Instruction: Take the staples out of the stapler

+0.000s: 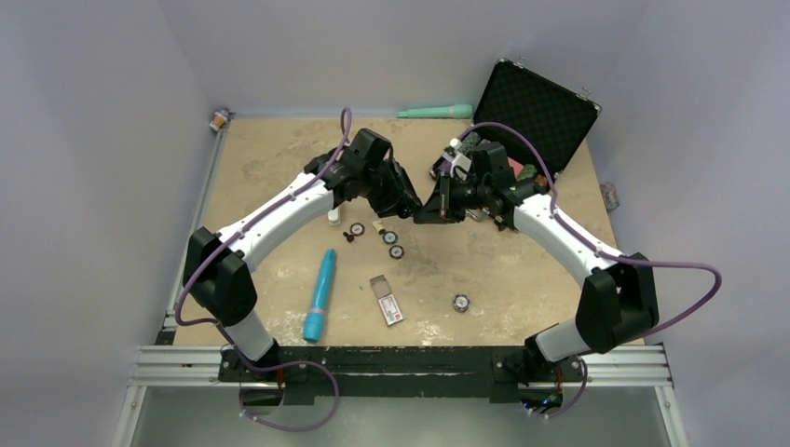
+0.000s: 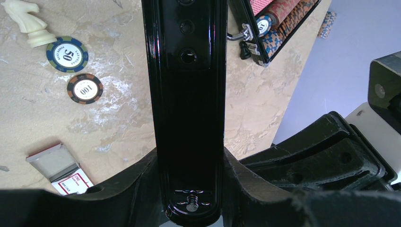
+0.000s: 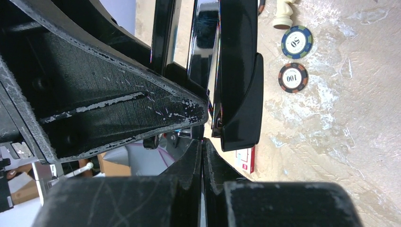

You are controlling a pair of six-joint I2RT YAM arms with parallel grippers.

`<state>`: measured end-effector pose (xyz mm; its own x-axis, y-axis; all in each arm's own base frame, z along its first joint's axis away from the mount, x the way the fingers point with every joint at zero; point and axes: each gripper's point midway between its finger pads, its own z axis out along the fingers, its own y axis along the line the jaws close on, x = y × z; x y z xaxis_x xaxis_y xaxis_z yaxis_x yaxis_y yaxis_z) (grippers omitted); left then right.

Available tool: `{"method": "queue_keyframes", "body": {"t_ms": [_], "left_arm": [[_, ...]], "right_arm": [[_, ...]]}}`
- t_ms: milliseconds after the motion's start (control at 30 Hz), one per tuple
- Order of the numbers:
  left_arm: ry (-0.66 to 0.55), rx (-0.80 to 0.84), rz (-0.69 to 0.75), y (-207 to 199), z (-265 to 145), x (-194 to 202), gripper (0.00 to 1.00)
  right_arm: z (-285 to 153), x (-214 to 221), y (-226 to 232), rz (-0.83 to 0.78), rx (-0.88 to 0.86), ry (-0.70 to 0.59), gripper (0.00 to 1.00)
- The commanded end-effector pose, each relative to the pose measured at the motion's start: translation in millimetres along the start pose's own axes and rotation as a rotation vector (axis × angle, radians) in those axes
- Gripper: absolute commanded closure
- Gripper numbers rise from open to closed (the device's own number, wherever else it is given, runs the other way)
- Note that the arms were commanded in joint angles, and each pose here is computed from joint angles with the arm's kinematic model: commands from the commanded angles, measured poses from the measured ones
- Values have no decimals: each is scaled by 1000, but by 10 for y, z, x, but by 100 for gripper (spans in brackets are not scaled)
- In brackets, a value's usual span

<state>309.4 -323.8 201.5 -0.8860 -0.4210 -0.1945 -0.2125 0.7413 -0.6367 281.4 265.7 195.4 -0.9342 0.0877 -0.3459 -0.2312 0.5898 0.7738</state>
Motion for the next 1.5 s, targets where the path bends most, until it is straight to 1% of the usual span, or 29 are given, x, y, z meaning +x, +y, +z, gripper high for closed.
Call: {"method": "queue_keyframes", "body": {"t_ms": [0,567,767,900,1167,1267,1467], "left_arm": [[-31,159,48,-397,-301,-43,100],[-36,151,103,-294,-447,20,100],[3,180,151,-328,-486,125,100],[53,193,187,-319,-489,250,100],[127,193,292,-280,-496,495,100],[146,188,335,-281,-500,576,100],[165,190,378,-277,-524,669,100]], "right_arm": [[67,-9,-142,-36,34,-7,100],[136,5,-348,-55,100,9,100],[195,-53,-426,-71,122,11,100],[252,-99,-532,-82,150,20,100],[255,-331,-692,-105,206,2,100],[250,-402,-746,-103,215,-2,100],[235,-449,-812,-106,228,-3,100]]}}
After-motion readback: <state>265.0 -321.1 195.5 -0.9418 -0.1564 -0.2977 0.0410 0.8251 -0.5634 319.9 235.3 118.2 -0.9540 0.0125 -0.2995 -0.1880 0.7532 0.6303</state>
